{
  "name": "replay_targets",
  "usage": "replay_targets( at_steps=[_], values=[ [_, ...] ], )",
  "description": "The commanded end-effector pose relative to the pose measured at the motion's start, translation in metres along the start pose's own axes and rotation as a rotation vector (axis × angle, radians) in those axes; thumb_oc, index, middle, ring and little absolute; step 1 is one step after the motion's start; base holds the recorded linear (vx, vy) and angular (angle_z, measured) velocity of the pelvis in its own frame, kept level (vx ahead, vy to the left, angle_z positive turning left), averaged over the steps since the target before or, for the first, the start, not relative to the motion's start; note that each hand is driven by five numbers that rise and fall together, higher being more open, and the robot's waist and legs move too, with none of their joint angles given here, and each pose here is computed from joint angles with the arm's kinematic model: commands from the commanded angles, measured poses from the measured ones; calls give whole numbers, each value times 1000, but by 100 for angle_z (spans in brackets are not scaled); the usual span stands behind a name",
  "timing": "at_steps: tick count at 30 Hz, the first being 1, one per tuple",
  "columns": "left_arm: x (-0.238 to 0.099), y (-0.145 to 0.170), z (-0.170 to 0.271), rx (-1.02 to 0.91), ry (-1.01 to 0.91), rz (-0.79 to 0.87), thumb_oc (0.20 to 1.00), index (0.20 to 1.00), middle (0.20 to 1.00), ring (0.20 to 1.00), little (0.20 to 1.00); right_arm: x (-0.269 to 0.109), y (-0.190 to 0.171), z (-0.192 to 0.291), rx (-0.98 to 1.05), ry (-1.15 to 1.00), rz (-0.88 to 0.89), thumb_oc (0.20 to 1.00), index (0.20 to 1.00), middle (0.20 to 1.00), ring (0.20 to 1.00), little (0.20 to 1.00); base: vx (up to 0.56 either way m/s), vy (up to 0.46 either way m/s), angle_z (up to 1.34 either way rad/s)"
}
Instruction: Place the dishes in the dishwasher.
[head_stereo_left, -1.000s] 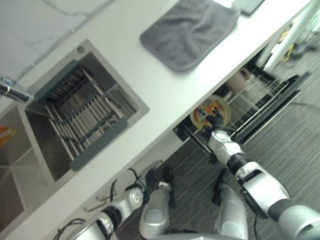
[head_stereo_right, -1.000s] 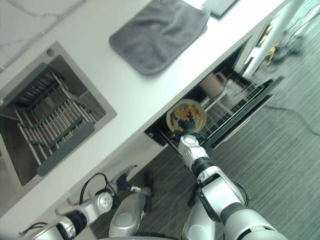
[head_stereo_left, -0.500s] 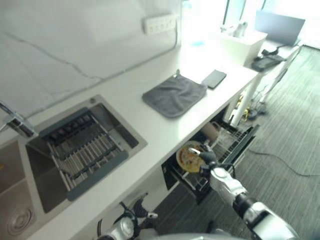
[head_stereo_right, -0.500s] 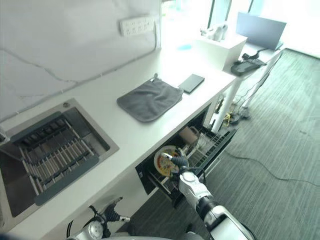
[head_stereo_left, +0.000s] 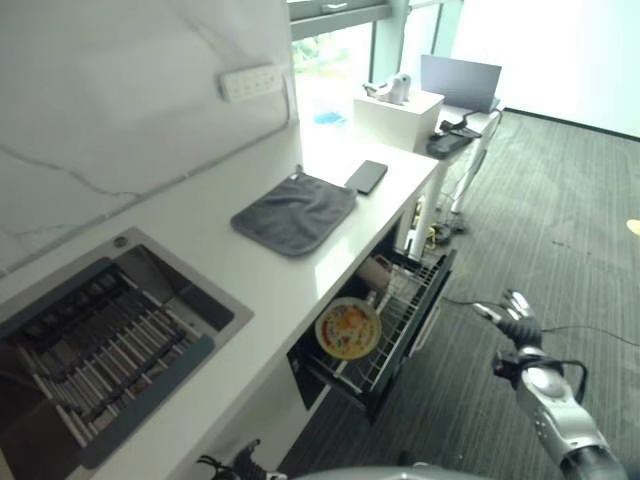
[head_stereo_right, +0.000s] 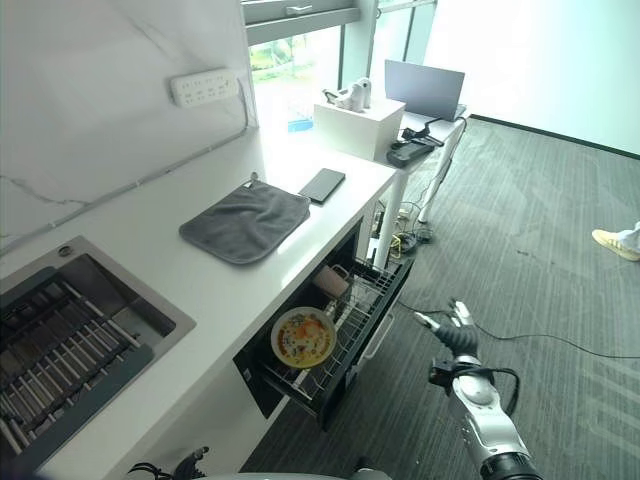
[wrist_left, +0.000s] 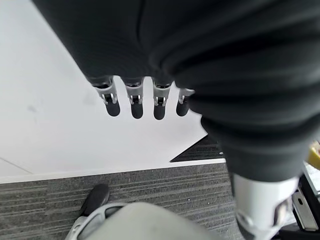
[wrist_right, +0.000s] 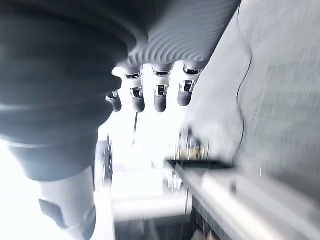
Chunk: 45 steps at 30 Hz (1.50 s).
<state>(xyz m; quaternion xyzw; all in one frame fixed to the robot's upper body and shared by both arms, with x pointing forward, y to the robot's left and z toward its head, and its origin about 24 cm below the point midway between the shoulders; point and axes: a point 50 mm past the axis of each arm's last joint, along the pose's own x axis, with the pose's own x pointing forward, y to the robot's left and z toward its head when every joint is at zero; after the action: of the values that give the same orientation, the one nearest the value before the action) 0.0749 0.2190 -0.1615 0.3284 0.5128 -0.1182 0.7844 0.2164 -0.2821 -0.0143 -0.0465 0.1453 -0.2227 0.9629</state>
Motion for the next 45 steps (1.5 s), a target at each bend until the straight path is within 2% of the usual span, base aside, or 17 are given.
replay_targets(
  at_steps=[1,7,8,9,10,11,12,17,20,26,28,31,35,39,42,45],
  values=[
    [3,3,5,-32,-6,-15,1000,1000,1000,1000,1000,12,-18,24,132,-137,-150,1000,1000,1000,1000,1000,1,-67,1],
    [7,16,24,9,-79,-45,1000,1000,1000,1000,1000,6,-35,-20,300,10,-308,1000,1000,1000,1000,1000,-35,-82,-2],
    [11,26,49,27,-158,-45,1000,1000,1000,1000,1000,10,-31,-26,400,31,-315,1000,1000,1000,1000,1000,-222,-93,-4],
    [12,28,57,31,-176,-41,1000,1000,1000,1000,1000,12,-29,-26,419,27,-315,1000,1000,1000,1000,1000,-354,-107,6],
    [14,37,83,48,-244,-36,1000,1000,1000,1000,1000,19,-20,-25,523,31,-292,1000,1000,1000,1000,1000,-261,-51,15],
    [15,40,90,52,-261,-35,1000,1000,1000,1000,1000,21,-17,-24,553,27,-286,1000,1000,1000,1000,1000,-331,-53,23],
    [15,44,108,68,-305,-40,1000,1000,1000,1000,1000,28,-6,-23,668,46,-257,1000,1000,1000,1000,1000,-134,-20,24],
    [11,47,147,176,-409,-32,1000,1000,1000,1000,1000,47,21,-9,852,52,-146,1000,1000,1000,1000,1000,-126,-16,23],
    [6,54,160,218,-464,0,1000,1000,1000,1000,1000,58,53,8,922,109,30,1000,1000,1000,1000,1000,-61,-2,20],
    [2,58,159,258,-497,-13,1000,1000,1000,1000,1000,68,82,31,915,130,325,1000,1000,1000,1000,1000,-1,41,36],
    [1,57,155,258,-510,-21,1000,1000,1000,1000,1000,72,92,52,866,77,473,1000,1000,1000,1000,1000,32,89,8],
    [1,57,147,258,-511,-32,1000,1000,1000,1000,1000,76,102,84,832,-5,591,1000,1000,1000,1000,1000,37,97,12],
    [2,57,137,254,-501,-39,1000,1000,1000,1000,1000,74,123,125,794,-105,726,1000,1000,1000,1000,1000,35,71,16],
    [3,56,120,162,-471,-43,1000,1000,1000,1000,1000,58,154,166,712,-185,879,1000,1000,1000,1000,1000,80,88,7],
    [3,54,112,163,-471,-43,1000,1000,1000,1000,1000,46,174,187,602,-228,952,1000,1000,1000,1000,1000,93,91,13],
    [3,55,110,171,-473,-45,1000,1000,1000,1000,1000,45,177,202,529,-264,958,1000,1000,1000,1000,1000,106,94,7]
  ],
)
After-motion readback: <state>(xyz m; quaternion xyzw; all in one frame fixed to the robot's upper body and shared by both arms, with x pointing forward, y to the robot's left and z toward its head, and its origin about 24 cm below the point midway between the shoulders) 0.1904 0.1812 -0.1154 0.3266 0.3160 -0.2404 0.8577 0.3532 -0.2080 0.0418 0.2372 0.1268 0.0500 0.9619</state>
